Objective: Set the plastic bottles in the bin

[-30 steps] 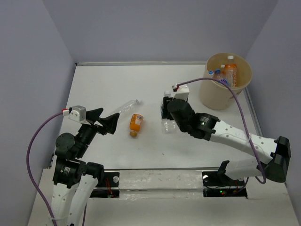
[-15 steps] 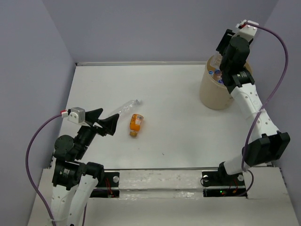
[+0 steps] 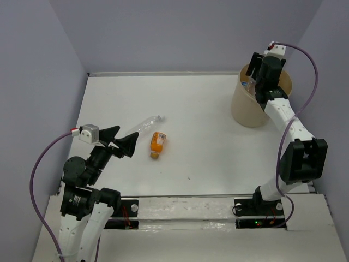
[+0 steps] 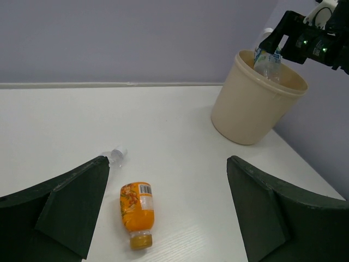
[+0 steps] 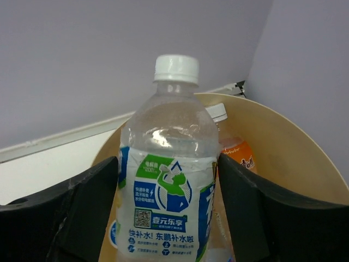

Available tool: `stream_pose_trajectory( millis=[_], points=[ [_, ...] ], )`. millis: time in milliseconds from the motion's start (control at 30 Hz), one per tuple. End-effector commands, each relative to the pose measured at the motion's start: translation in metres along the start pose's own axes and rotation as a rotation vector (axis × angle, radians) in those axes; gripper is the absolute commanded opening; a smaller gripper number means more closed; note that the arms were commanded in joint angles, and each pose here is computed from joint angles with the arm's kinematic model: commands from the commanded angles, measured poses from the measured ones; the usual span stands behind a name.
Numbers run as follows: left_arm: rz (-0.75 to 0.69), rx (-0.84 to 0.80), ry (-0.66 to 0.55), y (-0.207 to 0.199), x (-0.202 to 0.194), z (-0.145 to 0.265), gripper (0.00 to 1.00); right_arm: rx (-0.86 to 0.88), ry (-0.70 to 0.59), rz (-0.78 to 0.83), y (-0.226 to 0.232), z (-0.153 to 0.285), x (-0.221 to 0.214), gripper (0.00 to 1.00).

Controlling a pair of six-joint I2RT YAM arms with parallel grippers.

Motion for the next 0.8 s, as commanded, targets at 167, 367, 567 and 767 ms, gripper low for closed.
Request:
stream_pose_trajectory(
  millis=[167,367,567,767],
  points=[
    [-0.005,-0.001,-0.017,0.001,0.003,-0.004,0.99,0.144,-0.147,-0.175,0.022,0.073,0.079,0.94],
    [-0.002,0.012,-0.014,0.003,0.002,-0.005,0.99,0.395,0.051,-0.232,0.099,0.142,0.019,0.95],
    [0.001,0.022,-0.01,0.005,0.001,-0.005,0.99,0.56,0.376,-0.237,0.169,0.24,-0.115,0.95],
    [0.001,0.011,-0.005,0.003,0.0,-0.006,0.99,0.644,0.618,-0.282,0.231,0.305,-0.231,0.96]
  ],
)
Point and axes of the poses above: each gripper's point midway between its finger pads, its own z axis back along the fingers, its own y axis along the line the jaws close on, x = y × z, the point moved 1 cm from there along z, back along the fingers, and after that the axes turned 14 degrees about -z, right-handed, at the moved point
